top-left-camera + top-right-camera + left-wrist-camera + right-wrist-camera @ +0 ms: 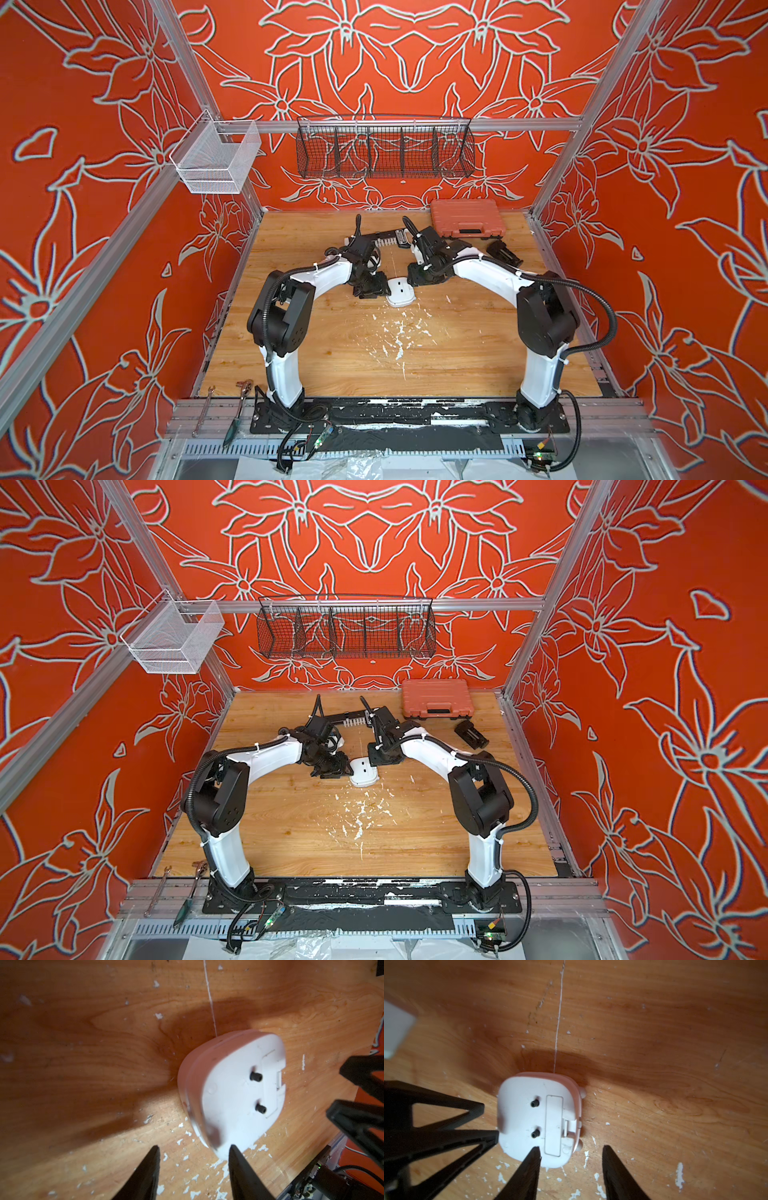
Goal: Insert the battery into the alarm
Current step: Install the cover on the alarm, then adjust the alarm at the center of the board.
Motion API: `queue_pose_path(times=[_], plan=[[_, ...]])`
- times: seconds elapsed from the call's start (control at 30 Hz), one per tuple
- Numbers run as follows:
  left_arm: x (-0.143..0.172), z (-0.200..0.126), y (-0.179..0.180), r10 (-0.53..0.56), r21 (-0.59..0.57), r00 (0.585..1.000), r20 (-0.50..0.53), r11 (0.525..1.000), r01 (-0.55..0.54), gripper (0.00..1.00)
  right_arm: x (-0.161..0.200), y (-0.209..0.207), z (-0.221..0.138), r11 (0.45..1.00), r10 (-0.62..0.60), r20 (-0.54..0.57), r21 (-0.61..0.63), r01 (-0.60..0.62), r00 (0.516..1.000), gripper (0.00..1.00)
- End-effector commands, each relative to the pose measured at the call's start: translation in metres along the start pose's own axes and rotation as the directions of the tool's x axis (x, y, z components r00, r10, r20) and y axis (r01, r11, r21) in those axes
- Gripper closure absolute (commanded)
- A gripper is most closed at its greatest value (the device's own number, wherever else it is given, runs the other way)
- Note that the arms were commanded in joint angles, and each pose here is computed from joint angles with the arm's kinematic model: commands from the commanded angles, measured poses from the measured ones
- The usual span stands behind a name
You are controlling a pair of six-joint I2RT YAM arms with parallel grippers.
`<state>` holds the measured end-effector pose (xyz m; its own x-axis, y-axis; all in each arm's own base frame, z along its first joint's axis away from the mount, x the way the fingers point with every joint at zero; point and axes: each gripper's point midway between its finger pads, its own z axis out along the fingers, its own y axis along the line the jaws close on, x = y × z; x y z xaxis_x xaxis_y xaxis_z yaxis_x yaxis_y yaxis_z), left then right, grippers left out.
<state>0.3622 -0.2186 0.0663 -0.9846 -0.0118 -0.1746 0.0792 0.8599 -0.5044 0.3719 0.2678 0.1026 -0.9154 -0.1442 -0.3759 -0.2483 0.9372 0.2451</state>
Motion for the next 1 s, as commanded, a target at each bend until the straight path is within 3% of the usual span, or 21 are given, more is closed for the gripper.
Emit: queue_pose_path(times=[0.0, 0.1, 0.13, 0.33, 0.5, 0.97], plan=[[-0.007, -0.028, -0.014, 0.002, 0.043, 0.998, 0.058, 0.999, -0.005, 0.45, 0.012, 0.000, 0.000, 1.000, -0.013, -0.009, 0.018, 0.013, 1.000, 0.34], [-0.012, -0.044, -0.011, -0.041, 0.081, 0.992, 0.121, 0.996, 0.031, 0.40, 0.019, 0.009, 0.003, 1.000, -0.027, -0.019, 0.008, 0.028, 0.999, 0.16], [-0.013, -0.049, -0.010, -0.061, 0.104, 0.989, 0.136, 0.993, 0.047, 0.39, 0.020, 0.011, 0.003, 0.999, -0.033, -0.018, 0.015, 0.033, 0.999, 0.03], [-0.008, -0.055, -0.009, -0.113, 0.183, 0.987, 0.117, 0.979, 0.090, 0.36, 0.025, 0.024, 0.010, 0.999, -0.045, -0.030, 0.017, 0.045, 0.999, 0.02], [-0.008, -0.052, 0.001, -0.220, 0.304, 0.971, 0.094, 0.935, 0.182, 0.33, 0.037, 0.038, 0.025, 0.994, -0.096, -0.080, 0.036, 0.099, 0.992, 0.02], [0.004, -0.045, 0.023, -0.252, 0.288, 0.965, 0.077, 0.932, 0.220, 0.33, 0.030, 0.038, 0.042, 0.982, -0.073, -0.076, 0.166, 0.085, 0.994, 0.02]])
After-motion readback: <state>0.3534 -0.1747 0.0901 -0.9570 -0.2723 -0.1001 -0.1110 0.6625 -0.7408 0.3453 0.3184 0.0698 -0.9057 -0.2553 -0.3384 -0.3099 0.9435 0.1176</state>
